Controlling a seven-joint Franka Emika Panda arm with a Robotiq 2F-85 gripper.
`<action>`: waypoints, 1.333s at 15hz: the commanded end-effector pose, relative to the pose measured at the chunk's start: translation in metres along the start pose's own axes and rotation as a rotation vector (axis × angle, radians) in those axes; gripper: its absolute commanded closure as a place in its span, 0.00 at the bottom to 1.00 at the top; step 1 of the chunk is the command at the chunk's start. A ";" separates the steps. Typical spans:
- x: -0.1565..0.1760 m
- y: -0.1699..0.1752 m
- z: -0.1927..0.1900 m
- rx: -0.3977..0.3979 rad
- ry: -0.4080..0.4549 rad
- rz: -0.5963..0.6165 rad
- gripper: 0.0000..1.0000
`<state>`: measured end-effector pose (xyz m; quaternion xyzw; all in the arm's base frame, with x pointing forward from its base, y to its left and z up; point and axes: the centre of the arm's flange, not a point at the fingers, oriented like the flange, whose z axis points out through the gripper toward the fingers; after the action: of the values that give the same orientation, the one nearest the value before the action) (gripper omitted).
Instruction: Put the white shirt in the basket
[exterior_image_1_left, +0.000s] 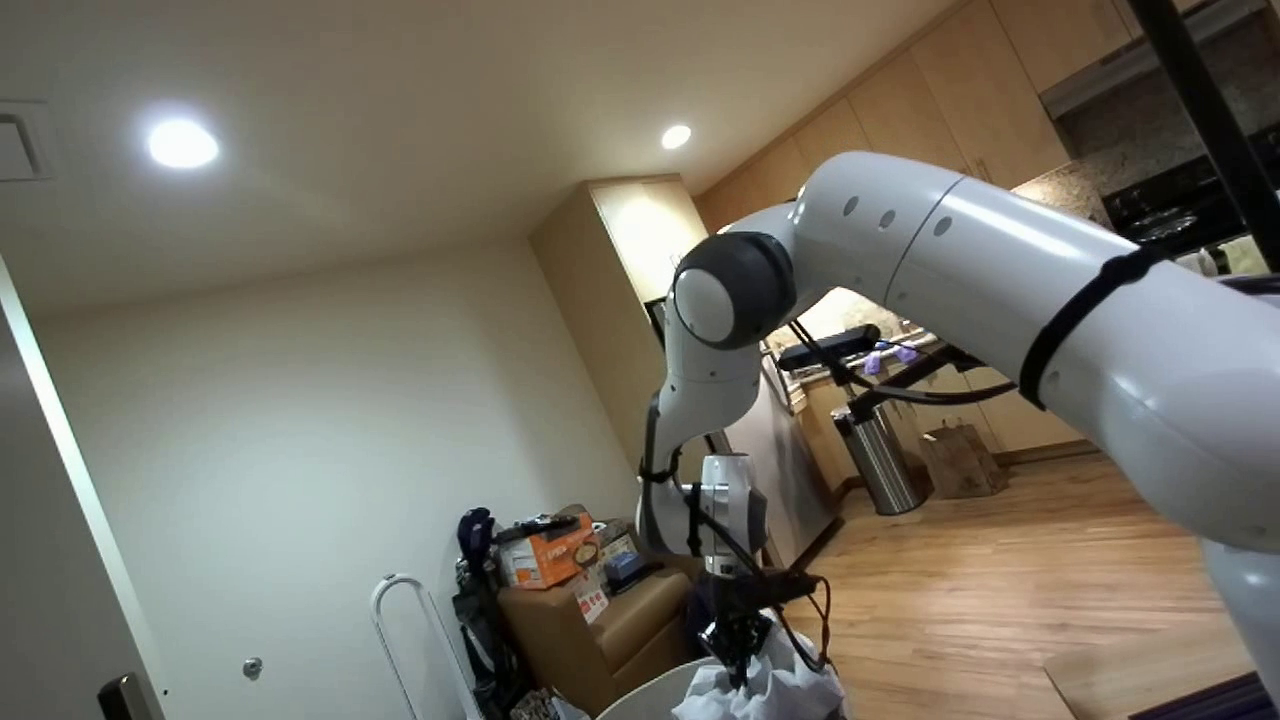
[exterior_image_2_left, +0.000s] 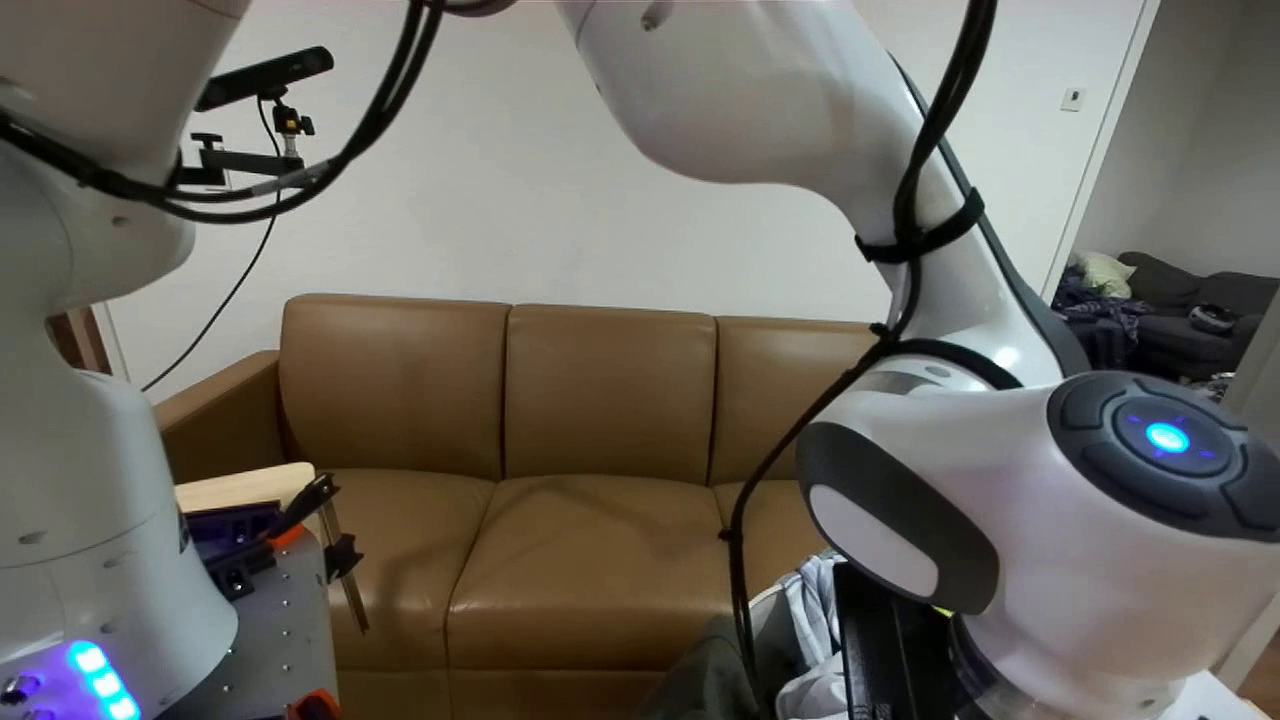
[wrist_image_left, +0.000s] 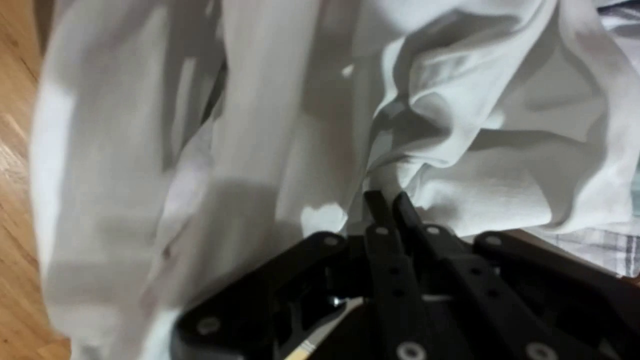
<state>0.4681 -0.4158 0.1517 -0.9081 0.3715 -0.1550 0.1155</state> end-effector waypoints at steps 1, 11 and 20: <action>-0.025 -0.005 0.026 0.094 -0.130 -0.113 0.98; -0.026 -0.001 0.042 -0.080 -0.116 -0.216 0.98; -0.031 -0.019 -0.053 -0.039 -0.194 -0.215 0.24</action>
<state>0.4618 -0.3919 0.1344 -0.9573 0.2587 -0.0670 0.1105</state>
